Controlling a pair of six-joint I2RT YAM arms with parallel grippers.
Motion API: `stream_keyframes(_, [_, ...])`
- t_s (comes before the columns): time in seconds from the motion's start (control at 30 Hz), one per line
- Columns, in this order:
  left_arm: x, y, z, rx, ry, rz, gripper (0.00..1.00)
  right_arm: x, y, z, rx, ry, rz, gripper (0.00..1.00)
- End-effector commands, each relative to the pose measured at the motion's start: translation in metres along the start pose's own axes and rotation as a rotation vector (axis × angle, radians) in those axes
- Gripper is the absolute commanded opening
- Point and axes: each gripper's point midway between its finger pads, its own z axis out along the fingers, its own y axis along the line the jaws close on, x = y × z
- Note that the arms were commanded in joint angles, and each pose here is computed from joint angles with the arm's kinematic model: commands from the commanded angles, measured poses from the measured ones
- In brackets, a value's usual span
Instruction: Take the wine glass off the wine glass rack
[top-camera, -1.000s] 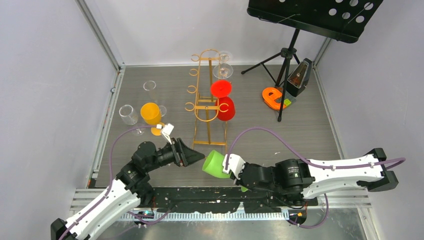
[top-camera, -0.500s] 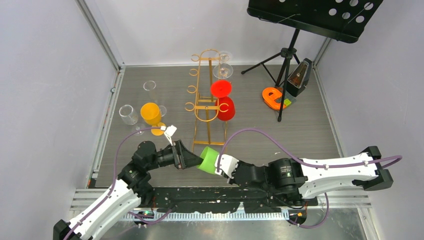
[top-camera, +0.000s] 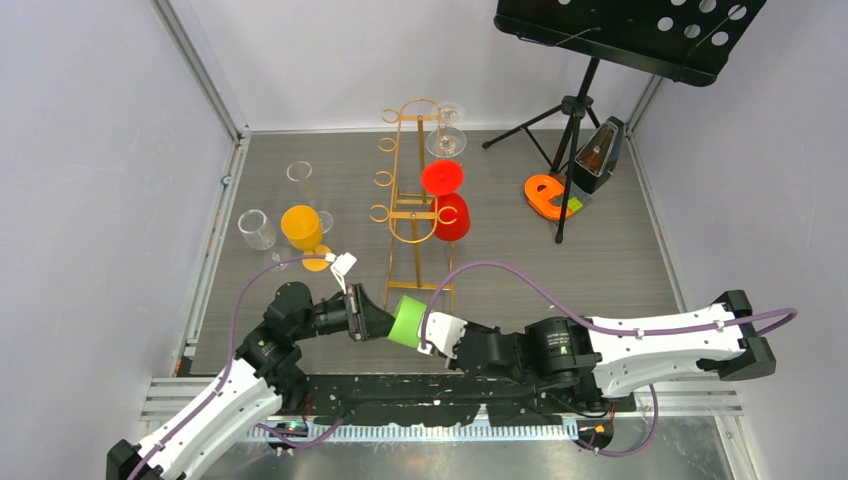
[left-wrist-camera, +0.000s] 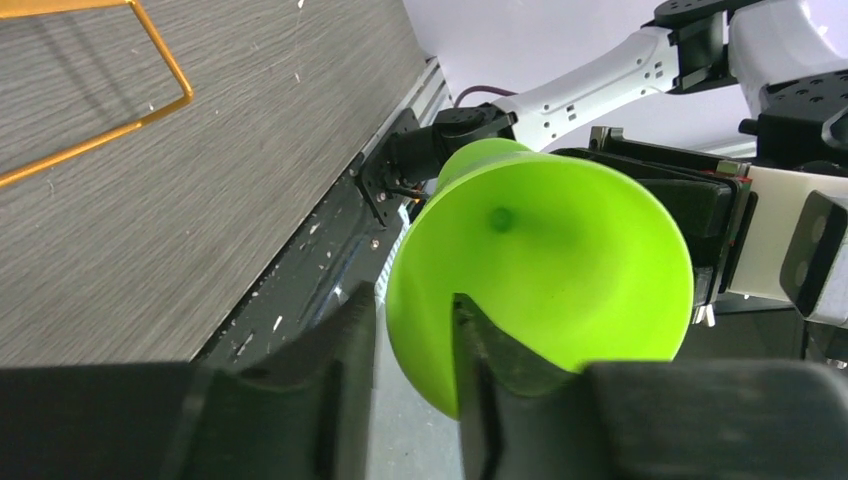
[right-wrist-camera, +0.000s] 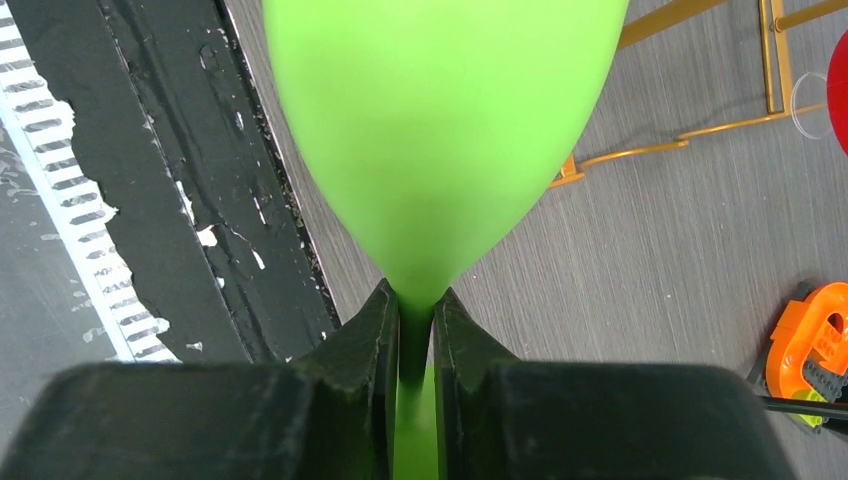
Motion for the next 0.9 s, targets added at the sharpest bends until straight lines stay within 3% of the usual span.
stream_keyframes(0.0, [0.002,-0.013,-0.003,0.050,0.023,0.027,0.26,-0.030,-0.008,-0.005,0.039,-0.080,0.030,0.06])
stream_keyframes(0.2, [0.002,-0.012,-0.005,0.041,0.017,0.022,0.01,-0.028,-0.007,-0.001,0.046,-0.072,0.026,0.06])
stream_keyframes(0.3, [0.000,-0.015,-0.006,0.041,0.013,0.028,0.00,-0.026,-0.010,-0.001,0.064,-0.067,0.036,0.10])
stream_keyframes(0.43, [-0.005,-0.019,-0.010,0.003,-0.007,0.058,0.00,-0.025,-0.012,-0.003,0.073,-0.069,0.049,0.23])
stream_keyframes(0.57, [-0.012,-0.020,-0.019,-0.083,-0.027,0.095,0.00,-0.023,-0.015,-0.006,0.084,-0.073,0.069,0.45])
stream_keyframes(0.87, [-0.033,-0.017,-0.037,-0.262,-0.090,0.179,0.00,-0.013,-0.023,-0.017,0.098,-0.087,0.133,0.57])
